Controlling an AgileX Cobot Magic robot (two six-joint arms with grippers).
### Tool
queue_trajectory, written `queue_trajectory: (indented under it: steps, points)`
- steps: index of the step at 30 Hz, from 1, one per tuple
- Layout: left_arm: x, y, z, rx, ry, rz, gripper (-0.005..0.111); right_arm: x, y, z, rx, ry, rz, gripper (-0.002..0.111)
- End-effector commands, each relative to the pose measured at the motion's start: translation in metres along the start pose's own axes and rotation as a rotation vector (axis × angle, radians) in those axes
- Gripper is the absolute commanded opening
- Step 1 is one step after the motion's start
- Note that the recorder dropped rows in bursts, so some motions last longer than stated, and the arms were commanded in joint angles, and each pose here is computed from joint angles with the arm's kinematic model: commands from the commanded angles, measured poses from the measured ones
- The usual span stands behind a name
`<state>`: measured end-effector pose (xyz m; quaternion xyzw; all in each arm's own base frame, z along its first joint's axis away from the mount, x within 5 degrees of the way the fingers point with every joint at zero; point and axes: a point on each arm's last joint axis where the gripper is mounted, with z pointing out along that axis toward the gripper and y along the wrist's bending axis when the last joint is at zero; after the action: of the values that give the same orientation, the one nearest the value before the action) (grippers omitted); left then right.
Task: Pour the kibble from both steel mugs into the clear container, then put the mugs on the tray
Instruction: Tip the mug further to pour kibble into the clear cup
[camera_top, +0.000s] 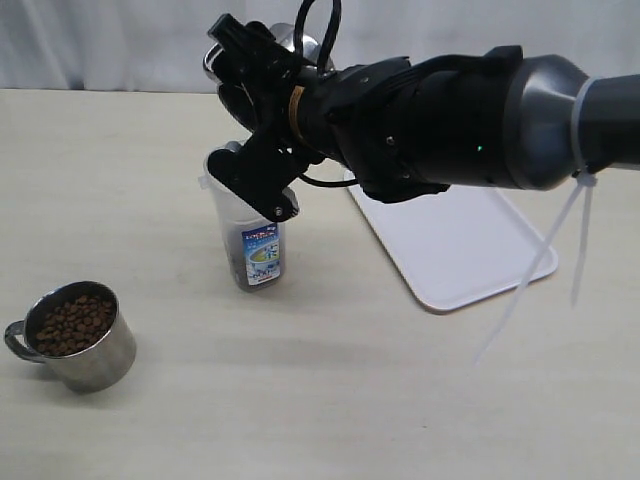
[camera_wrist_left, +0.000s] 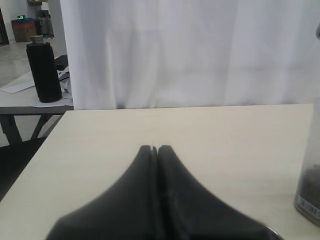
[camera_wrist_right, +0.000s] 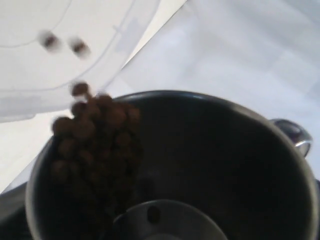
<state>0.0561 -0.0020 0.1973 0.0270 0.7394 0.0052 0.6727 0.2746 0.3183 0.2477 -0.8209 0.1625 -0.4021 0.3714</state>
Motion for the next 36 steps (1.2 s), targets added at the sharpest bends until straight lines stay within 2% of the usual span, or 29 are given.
queue_trajectory:
  steps: [1, 21, 30, 36]
  points:
    - [0.0, 0.0, 0.0, 0.0, -0.009, 0.003, 0.0, -0.003, -0.007, -0.004, 0.018, 0.014, -0.02, 0.005]
    - [0.0, 0.0, 0.0, 0.0, -0.009, 0.003, 0.0, -0.011, -0.013, -0.009, 0.022, 0.036, -0.183, 0.005]
    - [0.0, 0.0, 0.0, 0.0, -0.009, 0.003, 0.0, -0.012, -0.013, -0.009, 0.022, 0.031, -0.327, 0.005]
    - [0.0, 0.0, 0.0, 0.0, -0.009, 0.003, 0.0, -0.017, -0.015, -0.011, 0.033, 0.018, -0.352, 0.005]
